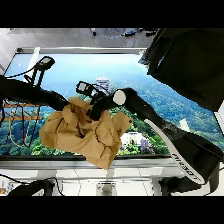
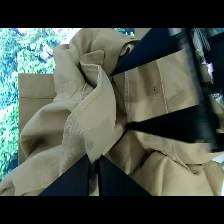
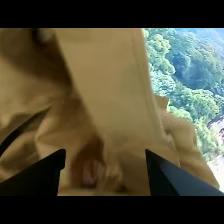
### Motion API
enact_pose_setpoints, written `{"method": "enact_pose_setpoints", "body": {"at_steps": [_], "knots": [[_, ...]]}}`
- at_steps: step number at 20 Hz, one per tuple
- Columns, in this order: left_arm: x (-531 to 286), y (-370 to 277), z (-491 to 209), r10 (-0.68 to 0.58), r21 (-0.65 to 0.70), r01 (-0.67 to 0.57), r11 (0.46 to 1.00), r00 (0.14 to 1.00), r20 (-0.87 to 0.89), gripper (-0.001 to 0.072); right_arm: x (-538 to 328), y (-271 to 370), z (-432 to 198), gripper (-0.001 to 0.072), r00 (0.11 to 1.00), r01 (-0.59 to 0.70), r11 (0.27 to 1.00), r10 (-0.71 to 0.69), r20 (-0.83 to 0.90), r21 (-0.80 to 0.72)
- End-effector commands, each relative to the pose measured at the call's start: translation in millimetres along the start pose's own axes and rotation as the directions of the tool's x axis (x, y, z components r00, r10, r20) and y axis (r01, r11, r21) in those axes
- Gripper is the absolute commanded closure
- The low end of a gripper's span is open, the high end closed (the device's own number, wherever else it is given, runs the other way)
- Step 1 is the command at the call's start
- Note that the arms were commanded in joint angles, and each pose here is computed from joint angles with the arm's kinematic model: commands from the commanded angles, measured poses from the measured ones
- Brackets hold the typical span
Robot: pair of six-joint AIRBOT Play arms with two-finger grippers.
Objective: Fold the clothes and pants, and hang the long-sleeved shirts on hangers.
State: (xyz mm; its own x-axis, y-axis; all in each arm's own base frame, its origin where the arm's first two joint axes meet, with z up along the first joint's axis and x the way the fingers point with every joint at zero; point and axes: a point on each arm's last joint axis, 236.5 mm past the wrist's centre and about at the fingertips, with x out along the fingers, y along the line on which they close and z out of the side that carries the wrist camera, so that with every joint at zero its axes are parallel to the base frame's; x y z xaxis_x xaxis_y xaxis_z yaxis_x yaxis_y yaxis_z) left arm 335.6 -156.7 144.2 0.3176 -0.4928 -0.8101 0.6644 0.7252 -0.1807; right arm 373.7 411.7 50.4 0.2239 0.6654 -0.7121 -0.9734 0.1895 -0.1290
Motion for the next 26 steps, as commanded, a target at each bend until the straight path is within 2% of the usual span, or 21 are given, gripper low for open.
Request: {"method": "enact_pose_setpoints", "body": {"at_steps": [1,2,3,5,6,9,11,12,13,16,19,22,26], "knots": [[-0.2,-0.4,0.2,-0.001,0.001,0.001,1.000,1.000,0.001,0.0673,26.3,-1.9,6.0,0.0147,0.999,0.030,0.999,-0.031,0.038,0.042],[-0.7,-0.6,0.3,0.000,0.002,0.000,1.000,1.000,0.002,0.0673,29.2,-13.2,7.9,0.0166,0.996,0.073,0.994,-0.077,0.053,0.085],[-2.2,-1.2,0.8,0.001,0.003,-0.001,1.000,1.000,0.006,0.0672,30.7,-29.4,11.1,0.0262,0.987,0.130,0.982,-0.141,0.075,0.138],[-9.5,-3.6,2.3,0.012,0.013,-0.012,1.000,1.000,0.022,0.0672,30.4,-53.3,18.5,0.0341,0.965,0.207,0.957,-0.234,0.121,0.202],[-16.0,-1.9,1.8,0.037,0.024,-0.037,0.999,0.999,0.028,0.0673,29.4,-59.6,17.6,0.0465,0.959,0.228,0.954,-0.255,0.122,0.197],[-42.3,5.8,-0.7,0.125,0.045,-0.128,0.991,0.990,0.061,0.0672,23.9,-75.4,-4.5,0.0477,0.961,0.250,0.950,-0.266,0.069,0.188],[-64.8,2.4,5.3,0.155,0.045,-0.162,0.986,0.979,0.130,0.0673,16.9,-91.2,-15.5,0.0485,0.956,0.264,0.927,-0.288,0.056,0.267],[-76.0,-1.4,9.5,0.166,0.047,-0.177,0.983,0.971,0.170,0.0672,13.1,-99.5,-18.4,0.0526,0.950,0.275,0.912,-0.306,0.058,0.304],[-85.4,-4.5,12.2,0.181,0.054,-0.195,0.979,0.963,0.200,0.0672,10.5,-104.5,-20.7,0.0663,0.947,0.280,0.903,-0.315,0.057,0.326],[-103.3,-11.5,14.0,0.206,0.067,-0.228,0.971,0.947,0.247,0.0672,3.1,-101.8,-21.2,0.0679,0.954,0.263,0.899,-0.297,0.048,0.349],[-102.7,0.0,11.9,0.246,0.066,-0.268,0.961,0.941,0.232,0.0672,-35.7,-92.8,3.3,0.0680,0.957,0.256,0.923,-0.283,0.056,0.287],[-119.1,45.2,25.3,0.422,0.064,-0.453,0.889,0.866,0.269,0.0672,-139.3,-97.1,68.5,0.0680,0.902,0.373,0.912,-0.399,0.164,0.172],[-196.9,49.8,77.6,0.504,0.043,-0.578,0.815,0.743,0.439,0.0673,-328.1,-61.5,166.5,0.0681,0.741,0.527,0.843,-0.519,0.427,0.111]]}}
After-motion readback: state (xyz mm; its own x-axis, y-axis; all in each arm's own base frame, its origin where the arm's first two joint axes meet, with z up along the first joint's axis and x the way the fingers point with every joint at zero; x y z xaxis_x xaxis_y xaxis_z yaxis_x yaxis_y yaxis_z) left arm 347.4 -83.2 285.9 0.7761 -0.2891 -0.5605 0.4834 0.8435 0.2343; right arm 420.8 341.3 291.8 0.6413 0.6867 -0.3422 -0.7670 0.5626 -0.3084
